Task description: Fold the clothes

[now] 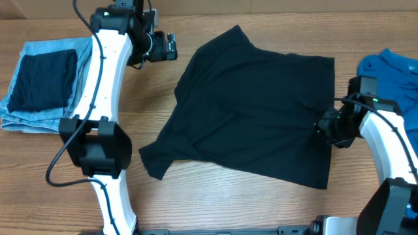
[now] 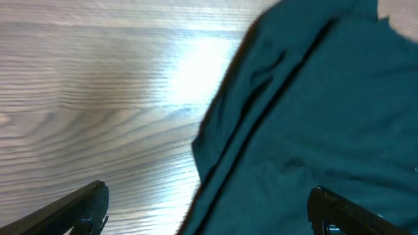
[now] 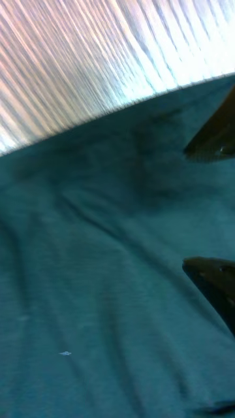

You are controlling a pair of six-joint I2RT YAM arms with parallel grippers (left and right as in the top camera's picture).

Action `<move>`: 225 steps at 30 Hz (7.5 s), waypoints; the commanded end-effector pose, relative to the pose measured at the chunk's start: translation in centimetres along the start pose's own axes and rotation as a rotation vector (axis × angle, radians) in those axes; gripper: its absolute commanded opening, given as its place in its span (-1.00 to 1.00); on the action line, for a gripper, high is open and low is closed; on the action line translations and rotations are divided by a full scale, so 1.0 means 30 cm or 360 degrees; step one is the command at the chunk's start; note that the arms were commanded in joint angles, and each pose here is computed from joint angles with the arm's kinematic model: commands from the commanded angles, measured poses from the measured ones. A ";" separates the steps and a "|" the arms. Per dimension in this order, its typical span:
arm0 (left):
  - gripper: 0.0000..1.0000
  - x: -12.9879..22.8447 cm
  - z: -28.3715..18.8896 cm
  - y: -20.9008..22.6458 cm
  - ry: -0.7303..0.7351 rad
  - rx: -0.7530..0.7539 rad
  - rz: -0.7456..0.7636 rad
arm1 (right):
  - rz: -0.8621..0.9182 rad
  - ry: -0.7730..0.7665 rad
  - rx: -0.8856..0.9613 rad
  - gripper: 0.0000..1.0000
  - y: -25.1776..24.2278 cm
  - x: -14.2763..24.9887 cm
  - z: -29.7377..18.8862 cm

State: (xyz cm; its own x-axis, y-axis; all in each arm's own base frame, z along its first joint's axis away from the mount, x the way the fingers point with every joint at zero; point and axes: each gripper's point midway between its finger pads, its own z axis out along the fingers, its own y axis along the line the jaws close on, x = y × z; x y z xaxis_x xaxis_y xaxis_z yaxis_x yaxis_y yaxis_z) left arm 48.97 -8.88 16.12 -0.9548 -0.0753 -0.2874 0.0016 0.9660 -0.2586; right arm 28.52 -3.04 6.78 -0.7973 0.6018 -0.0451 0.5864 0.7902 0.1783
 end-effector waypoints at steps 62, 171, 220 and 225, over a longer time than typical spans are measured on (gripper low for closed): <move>0.61 0.125 0.481 0.030 0.0317 -0.0202 -0.0231 | -0.0024 -0.0141 0.0323 -0.13 -0.131 0.084 0.225; 0.61 -0.288 0.416 0.208 -0.0364 -0.1169 0.0904 | -0.0029 -0.0159 0.0292 0.15 -0.118 0.073 0.227; 0.10 0.104 0.529 0.247 0.0234 -0.0316 -0.0398 | -0.0029 -0.0130 0.0257 0.26 -0.106 0.084 0.230; -0.37 0.133 0.568 0.236 0.0248 -0.0320 -0.0375 | -0.0029 -0.0129 0.0257 0.26 -0.106 0.085 0.230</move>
State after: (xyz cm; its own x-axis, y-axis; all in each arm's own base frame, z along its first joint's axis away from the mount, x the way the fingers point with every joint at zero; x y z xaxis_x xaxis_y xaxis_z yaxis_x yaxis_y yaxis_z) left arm 52.11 -5.44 0.47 -0.9421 -0.2899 -0.1688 -0.2711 0.9543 -0.1261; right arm 26.20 -3.51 -0.06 -0.7949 0.5865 -0.1552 0.5915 0.8061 0.0164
